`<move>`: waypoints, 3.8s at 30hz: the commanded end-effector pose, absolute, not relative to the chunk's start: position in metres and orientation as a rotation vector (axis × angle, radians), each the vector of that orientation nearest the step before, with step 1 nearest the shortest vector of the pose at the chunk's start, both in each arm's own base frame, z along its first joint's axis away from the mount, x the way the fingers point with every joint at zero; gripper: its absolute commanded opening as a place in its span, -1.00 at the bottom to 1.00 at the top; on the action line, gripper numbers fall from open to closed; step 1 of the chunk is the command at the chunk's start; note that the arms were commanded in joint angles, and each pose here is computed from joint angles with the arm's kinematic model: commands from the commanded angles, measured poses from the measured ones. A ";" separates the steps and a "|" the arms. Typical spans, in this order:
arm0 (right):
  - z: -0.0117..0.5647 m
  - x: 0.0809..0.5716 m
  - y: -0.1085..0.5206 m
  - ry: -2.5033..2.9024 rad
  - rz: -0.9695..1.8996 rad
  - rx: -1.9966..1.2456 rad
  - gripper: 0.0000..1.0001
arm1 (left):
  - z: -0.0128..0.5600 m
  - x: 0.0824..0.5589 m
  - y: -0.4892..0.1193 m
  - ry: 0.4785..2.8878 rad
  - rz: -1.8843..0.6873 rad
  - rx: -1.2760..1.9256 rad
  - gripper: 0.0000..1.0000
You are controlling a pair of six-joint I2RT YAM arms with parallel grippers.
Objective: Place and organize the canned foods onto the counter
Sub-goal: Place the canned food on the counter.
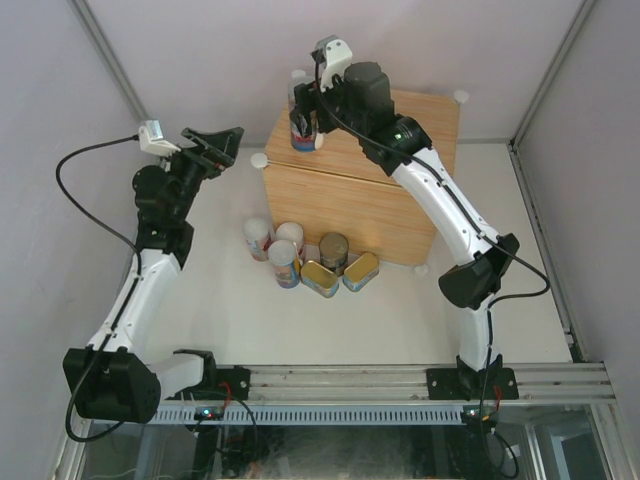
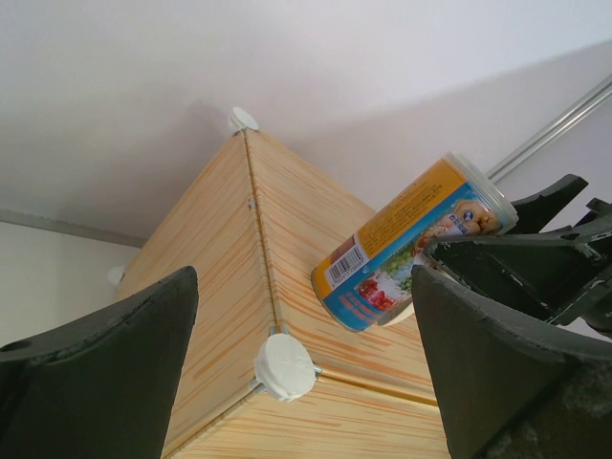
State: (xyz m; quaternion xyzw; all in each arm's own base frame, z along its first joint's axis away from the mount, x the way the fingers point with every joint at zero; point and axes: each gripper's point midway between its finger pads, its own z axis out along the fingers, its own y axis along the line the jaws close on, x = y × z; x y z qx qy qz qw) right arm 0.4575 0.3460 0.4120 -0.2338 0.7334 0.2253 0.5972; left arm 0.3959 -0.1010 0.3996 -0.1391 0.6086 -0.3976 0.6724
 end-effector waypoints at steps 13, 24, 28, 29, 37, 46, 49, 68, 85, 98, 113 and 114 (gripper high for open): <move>0.479 0.432 0.330 1.548 0.563 -0.491 0.52 | 0.472 0.377 -0.102 1.275 -0.821 -0.165 0.92; 0.498 0.414 0.323 1.497 0.553 -0.477 0.43 | 0.488 0.369 -0.112 1.304 -0.759 -0.061 0.78; 0.506 0.402 0.316 1.471 0.536 -0.458 0.20 | 0.489 0.367 -0.116 1.330 -0.713 -0.030 0.65; 0.505 0.400 0.315 1.472 0.534 -0.455 0.09 | 0.488 0.367 -0.118 1.337 -0.710 -0.026 0.62; 0.481 0.391 0.327 1.550 0.551 -0.491 -0.69 | 0.476 0.372 -0.128 1.394 -0.682 0.000 0.31; 0.440 0.389 0.356 1.642 0.609 -0.516 -1.00 | 0.441 0.384 -0.129 1.499 -0.629 -0.029 0.08; 0.429 0.388 0.362 1.664 0.622 -0.521 -1.00 | 0.430 0.386 -0.128 1.526 -0.627 -0.055 0.05; 0.397 0.396 0.366 1.724 0.610 -0.505 -1.00 | 0.366 0.383 -0.131 1.642 -0.930 -0.315 0.45; 0.390 0.411 0.363 1.733 0.609 -0.472 -1.00 | 0.359 0.394 -0.145 1.610 -1.102 -0.365 0.29; 0.386 0.417 0.363 1.737 0.615 -0.467 -1.00 | 0.350 0.395 -0.145 1.648 -1.096 -0.363 0.29; 0.380 0.432 0.365 1.750 0.625 -0.448 -1.00 | 0.339 0.397 -0.154 1.667 -1.150 -0.343 -0.13; 0.379 0.432 0.364 1.751 0.624 -0.447 -1.00 | 0.338 0.397 -0.154 1.668 -1.152 -0.342 -0.15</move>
